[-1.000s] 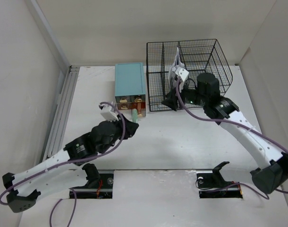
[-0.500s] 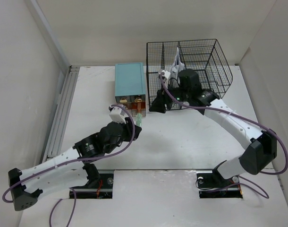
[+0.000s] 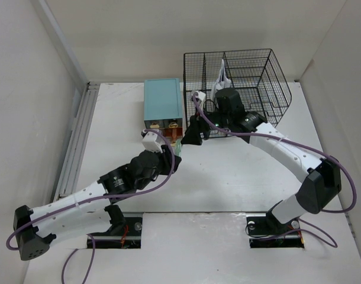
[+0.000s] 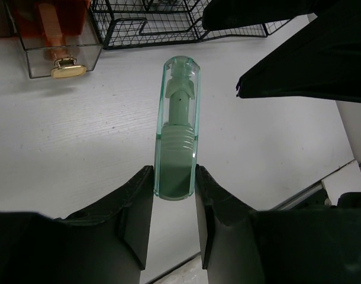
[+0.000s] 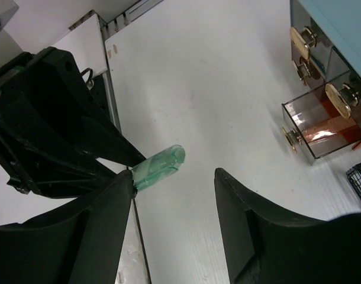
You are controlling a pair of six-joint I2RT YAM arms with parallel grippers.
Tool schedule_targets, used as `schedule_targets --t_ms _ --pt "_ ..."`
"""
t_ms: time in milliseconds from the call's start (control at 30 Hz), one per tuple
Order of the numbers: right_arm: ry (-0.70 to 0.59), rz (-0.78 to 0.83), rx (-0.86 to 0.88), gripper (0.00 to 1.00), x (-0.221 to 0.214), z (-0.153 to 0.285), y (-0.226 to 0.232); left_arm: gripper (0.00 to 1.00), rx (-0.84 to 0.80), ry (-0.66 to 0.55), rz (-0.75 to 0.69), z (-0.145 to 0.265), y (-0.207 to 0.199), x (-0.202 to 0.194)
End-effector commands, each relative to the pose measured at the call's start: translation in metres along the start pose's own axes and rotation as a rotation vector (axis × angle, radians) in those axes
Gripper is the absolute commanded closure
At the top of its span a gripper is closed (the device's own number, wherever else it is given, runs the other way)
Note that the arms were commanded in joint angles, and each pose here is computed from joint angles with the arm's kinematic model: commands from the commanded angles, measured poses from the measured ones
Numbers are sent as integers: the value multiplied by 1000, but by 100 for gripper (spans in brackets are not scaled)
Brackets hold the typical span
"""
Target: Organize the desk
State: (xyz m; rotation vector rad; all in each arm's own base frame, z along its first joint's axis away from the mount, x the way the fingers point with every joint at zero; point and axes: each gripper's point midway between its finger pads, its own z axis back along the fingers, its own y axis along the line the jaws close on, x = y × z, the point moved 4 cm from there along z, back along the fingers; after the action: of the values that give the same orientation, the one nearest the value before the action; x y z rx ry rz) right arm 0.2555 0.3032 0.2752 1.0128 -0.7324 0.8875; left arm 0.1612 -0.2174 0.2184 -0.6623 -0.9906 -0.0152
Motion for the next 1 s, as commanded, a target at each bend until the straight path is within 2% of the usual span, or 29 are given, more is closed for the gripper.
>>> schedule_targets --t_ms 0,700,967 --pt "-52 40 43 37 17 1 12 100 -51 -61 4 0 -14 18" --pt "-28 -17 41 37 6 -15 2 100 -87 -90 1 1 -26 30" --pt "0 -62 112 40 -3 -21 6 100 -111 -118 8 -5 -32 33"
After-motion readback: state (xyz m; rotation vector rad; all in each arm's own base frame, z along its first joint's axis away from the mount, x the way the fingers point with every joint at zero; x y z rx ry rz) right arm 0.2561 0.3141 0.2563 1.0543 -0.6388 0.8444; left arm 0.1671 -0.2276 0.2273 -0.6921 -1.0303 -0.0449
